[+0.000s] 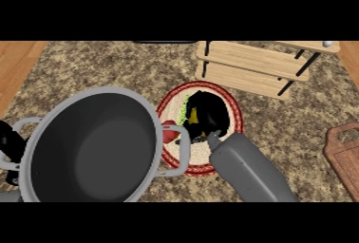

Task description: Pick the lemon from the placemat and place it in the tiered shelf

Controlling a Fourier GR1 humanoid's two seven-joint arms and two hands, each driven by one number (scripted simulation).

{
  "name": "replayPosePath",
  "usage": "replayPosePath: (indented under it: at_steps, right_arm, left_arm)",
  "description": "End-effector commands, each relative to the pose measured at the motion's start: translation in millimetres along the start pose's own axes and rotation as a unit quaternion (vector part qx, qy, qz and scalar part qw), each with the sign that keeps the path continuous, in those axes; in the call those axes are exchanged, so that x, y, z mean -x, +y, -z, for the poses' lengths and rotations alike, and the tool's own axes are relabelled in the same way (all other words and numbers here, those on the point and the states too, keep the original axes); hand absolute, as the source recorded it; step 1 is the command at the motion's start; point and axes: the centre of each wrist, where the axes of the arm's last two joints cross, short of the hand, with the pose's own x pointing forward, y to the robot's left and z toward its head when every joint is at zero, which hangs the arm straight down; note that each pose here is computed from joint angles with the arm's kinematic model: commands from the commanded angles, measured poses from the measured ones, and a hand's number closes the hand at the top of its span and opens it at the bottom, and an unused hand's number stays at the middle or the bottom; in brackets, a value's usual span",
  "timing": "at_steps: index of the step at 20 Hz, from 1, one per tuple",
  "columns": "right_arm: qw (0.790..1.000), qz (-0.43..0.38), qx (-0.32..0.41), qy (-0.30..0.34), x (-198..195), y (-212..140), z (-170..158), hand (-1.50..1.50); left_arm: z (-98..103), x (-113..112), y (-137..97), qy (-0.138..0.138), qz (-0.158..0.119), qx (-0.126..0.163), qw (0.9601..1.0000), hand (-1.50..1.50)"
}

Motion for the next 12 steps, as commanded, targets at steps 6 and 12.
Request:
replayPosePath:
  at_steps: [6,12]
  right_arm:
    - [0.983,0.046,0.176,-0.034,-105.6,-75.4,-55.8,1.5]
    - [0.969,0.052,0.24,0.001,-145.7,-150.5,-77.2,1.5]
  left_arm:
    - [-1.5,31.4,-37.5,0.033,-0.006,0.034,0.9989,0.0]
    - [-0.3,27.6,-33.0,0.033,0.004,0.039,0.9987,0.0]
